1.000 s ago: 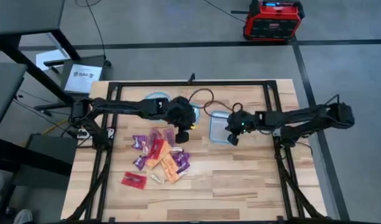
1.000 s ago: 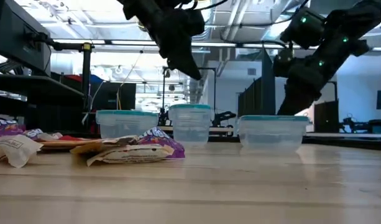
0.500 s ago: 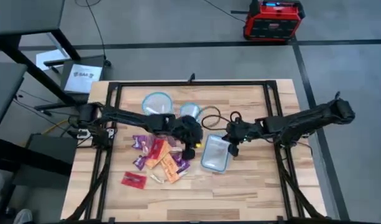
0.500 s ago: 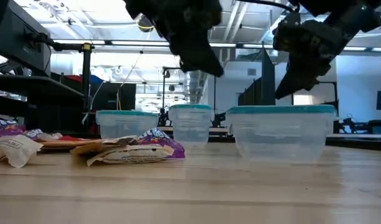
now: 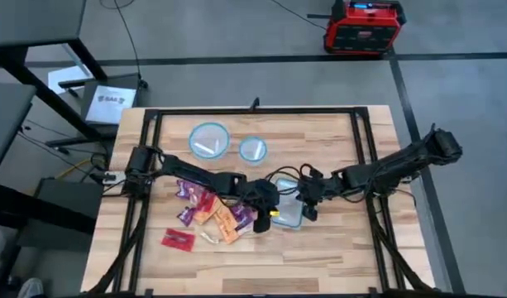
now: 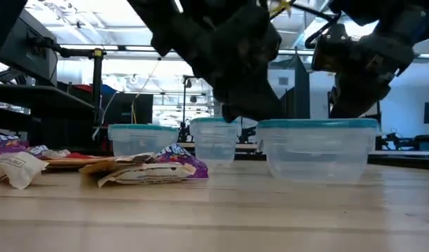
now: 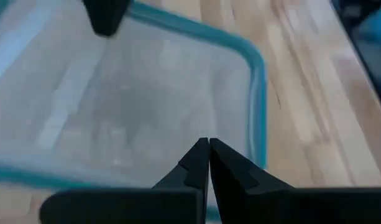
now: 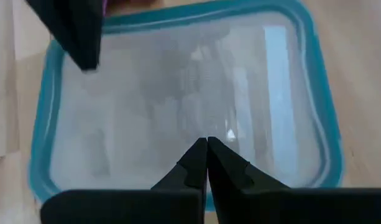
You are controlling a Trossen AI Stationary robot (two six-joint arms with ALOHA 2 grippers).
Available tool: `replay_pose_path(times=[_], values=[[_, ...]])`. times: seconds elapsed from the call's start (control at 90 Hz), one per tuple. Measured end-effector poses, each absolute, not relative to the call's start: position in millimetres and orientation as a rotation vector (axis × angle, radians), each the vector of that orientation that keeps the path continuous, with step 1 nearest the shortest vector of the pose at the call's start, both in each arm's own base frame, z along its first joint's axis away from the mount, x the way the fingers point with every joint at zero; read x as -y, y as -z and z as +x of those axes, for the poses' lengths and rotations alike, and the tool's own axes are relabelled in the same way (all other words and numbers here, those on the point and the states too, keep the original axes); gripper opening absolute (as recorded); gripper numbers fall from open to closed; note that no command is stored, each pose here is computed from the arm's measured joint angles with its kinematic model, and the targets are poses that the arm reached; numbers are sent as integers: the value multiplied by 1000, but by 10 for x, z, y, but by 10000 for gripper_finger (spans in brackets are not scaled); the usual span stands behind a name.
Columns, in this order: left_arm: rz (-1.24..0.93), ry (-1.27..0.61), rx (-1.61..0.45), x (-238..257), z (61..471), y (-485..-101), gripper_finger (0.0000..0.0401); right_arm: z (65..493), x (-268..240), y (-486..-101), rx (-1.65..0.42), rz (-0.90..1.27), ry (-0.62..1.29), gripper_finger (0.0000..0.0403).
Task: Sort candy
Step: Open the top right transparent bin
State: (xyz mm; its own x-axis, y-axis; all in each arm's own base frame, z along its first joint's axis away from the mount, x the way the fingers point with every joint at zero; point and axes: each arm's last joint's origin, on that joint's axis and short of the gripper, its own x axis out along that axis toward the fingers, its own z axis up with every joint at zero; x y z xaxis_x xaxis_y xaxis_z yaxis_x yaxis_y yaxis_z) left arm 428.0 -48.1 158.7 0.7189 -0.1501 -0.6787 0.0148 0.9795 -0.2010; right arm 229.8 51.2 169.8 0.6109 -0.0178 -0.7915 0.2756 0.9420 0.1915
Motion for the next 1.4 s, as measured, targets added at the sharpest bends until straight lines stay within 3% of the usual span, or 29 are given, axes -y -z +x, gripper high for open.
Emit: replay_pose_path(times=[0.278, 0.467, 0.6, 0.778, 0.944, 1.156, 1.4], values=[[-116, -90, -846, 235, 4107, -1785, 0, 2225, -773, -1762, -877, 308, 59, 0], [-125, -71, -725, 251, 4049, -2137, 0, 2137, -842, -2088, -744, 247, 22, 0], [-122, -40, -689, 346, 3999, -2285, 0, 1984, -1107, -2220, -631, 350, -81, 0], [-109, 0, -687, 441, 3996, -2283, 0, 1814, -1563, -1875, -557, 426, -53, 0], [-97, 34, -644, 473, 4134, -2117, 0, 1951, -1621, -1508, -590, 435, 77, 3], [-67, 49, -521, 481, 4259, -1943, 0, 2069, -1643, -1194, -590, 400, 169, 59], [-113, 43, -302, 406, 4112, -1726, 0, 2172, -1708, -1025, -505, 403, 186, 135]])
